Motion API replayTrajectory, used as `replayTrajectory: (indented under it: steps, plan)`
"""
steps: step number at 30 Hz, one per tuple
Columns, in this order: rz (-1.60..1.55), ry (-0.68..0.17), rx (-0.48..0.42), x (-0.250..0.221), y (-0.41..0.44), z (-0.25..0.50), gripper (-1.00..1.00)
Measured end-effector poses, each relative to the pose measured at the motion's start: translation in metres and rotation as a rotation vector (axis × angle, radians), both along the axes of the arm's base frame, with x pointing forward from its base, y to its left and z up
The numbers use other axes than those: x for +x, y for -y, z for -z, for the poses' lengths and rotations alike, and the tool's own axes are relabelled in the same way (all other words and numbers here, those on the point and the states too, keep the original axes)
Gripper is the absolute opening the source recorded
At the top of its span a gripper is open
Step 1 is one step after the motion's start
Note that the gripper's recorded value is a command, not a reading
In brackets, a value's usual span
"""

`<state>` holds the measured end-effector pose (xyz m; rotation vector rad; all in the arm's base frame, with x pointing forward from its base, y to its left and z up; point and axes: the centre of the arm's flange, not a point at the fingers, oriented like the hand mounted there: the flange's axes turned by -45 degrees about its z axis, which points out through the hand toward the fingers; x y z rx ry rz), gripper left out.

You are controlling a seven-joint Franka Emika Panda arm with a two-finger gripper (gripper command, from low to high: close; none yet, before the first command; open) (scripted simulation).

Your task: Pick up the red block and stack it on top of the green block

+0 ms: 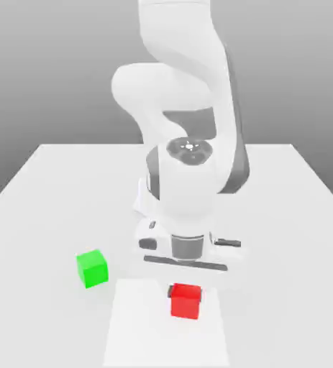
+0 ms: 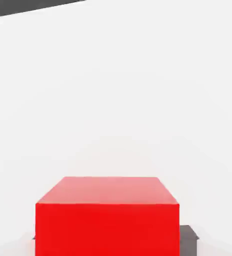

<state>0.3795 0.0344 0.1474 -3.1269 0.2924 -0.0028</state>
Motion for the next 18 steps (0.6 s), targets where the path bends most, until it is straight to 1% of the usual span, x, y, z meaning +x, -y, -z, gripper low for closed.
replayTrajectory:
  steps: [7, 9, 18]
  plan:
    - [0.023, 0.000, -0.001, -0.001, 0.003, -0.058, -1.00]
    - [0.131, -0.001, 0.001, -0.004, 0.015, -0.067, -1.00]
    - [0.818, -0.002, 0.009, -0.031, 0.097, -0.088, -1.00]
